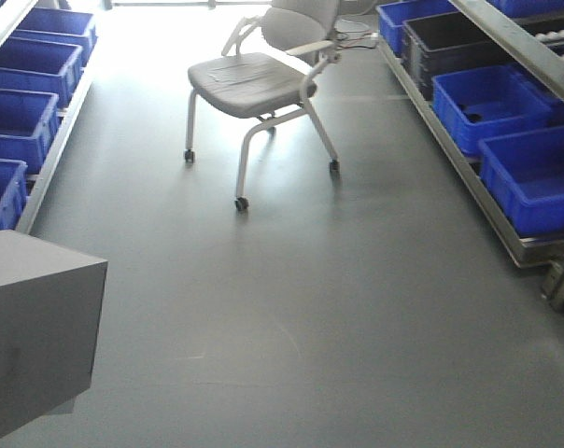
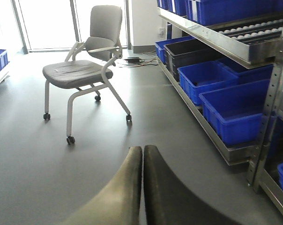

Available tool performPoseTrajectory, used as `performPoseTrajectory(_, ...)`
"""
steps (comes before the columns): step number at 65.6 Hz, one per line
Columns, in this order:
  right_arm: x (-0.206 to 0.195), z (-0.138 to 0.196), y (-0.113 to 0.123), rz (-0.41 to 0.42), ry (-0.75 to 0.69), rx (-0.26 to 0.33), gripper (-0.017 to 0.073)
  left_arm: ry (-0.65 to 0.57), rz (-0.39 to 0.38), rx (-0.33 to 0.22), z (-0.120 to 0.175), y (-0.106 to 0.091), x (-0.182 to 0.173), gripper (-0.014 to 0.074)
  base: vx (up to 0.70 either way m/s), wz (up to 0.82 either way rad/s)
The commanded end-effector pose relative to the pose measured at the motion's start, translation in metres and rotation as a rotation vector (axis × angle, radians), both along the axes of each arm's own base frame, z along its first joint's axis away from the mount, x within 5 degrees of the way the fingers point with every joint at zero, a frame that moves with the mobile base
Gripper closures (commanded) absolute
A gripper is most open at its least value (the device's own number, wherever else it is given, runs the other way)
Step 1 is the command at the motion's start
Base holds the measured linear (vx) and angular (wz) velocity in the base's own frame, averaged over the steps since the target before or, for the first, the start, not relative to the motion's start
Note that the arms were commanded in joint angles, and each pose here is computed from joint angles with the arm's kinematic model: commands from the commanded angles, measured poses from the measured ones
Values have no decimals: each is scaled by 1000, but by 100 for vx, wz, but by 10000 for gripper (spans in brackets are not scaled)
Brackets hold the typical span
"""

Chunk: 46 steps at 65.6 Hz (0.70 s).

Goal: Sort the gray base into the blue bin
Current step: 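Drive down the aisle between the blue bin shelves, then turn the base toward the shelf and stop over an empty blue bin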

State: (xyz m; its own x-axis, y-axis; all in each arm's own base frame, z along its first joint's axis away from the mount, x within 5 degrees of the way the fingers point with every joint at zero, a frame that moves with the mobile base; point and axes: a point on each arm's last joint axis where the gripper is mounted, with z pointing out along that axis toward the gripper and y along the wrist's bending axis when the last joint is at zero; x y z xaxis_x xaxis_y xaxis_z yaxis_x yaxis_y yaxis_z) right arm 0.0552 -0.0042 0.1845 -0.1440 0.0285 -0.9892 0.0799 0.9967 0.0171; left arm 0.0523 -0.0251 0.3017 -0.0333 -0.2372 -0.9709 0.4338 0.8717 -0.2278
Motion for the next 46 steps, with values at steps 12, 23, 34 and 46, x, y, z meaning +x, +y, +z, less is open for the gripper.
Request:
performPoseTrajectory(12,1,6,0,0,-69,-23,564,-108,-6,-66,18,1,-2,590,30,38)
performPoseTrajectory(23,1,6,0,0,-69,-23,564,-108,-6,-66,18,1,-2,590,27,64)
performPoseTrajectory(34,1,6,0,0,-69,-23,564,-108,-6,-66,18,1,-2,590,24,81)
performPoseTrajectory(46,1,6,0,0,-69,-23,564,-108,-6,-66,18,1,-2,590,21,82)
